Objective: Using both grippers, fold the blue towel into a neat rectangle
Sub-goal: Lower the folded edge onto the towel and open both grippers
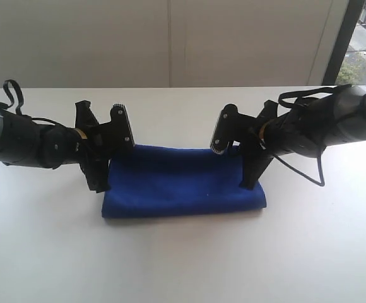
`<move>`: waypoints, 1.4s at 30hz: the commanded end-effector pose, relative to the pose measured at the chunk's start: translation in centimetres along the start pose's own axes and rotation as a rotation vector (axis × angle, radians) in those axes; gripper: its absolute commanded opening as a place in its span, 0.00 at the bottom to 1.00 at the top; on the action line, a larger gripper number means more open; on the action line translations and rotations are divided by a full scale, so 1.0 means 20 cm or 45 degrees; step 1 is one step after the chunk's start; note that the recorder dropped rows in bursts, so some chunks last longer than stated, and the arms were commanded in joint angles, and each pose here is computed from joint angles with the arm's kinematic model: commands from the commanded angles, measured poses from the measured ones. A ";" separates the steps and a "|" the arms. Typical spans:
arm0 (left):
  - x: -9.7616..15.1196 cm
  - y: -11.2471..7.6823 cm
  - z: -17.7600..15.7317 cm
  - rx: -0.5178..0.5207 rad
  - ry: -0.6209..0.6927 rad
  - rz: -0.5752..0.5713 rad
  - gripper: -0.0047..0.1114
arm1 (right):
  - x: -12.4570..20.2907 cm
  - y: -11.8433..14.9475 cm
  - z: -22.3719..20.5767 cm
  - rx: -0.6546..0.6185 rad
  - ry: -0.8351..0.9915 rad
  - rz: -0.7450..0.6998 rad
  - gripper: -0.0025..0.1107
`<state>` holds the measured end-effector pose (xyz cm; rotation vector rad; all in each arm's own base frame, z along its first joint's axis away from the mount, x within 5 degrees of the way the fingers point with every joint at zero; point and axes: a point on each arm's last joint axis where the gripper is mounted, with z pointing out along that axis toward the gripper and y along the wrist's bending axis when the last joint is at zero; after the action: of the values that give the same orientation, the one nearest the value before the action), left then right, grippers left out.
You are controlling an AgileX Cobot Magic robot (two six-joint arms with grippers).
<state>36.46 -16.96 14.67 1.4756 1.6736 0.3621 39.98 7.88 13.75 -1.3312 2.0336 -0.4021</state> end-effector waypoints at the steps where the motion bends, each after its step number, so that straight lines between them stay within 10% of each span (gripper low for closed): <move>1: 0.01 -0.01 0.05 0.002 0.011 -0.018 0.04 | 0.00 0.00 0.06 -0.005 -0.011 0.010 0.02; 15: 0.06 -0.09 0.13 0.027 0.039 -0.014 0.05 | -0.01 0.02 0.15 -0.015 -0.059 -0.041 0.02; 26: 0.12 -0.04 0.14 -0.018 0.065 -0.022 0.66 | 0.08 -0.01 0.15 -0.023 0.056 -0.032 0.52; 42: 0.00 0.16 -0.06 -0.203 -0.024 -0.126 0.64 | -0.05 -0.26 -0.15 0.176 0.010 0.027 0.52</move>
<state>38.31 -15.76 15.93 1.3251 1.6314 0.4469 41.95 6.53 17.26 -1.2862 1.9918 -0.5156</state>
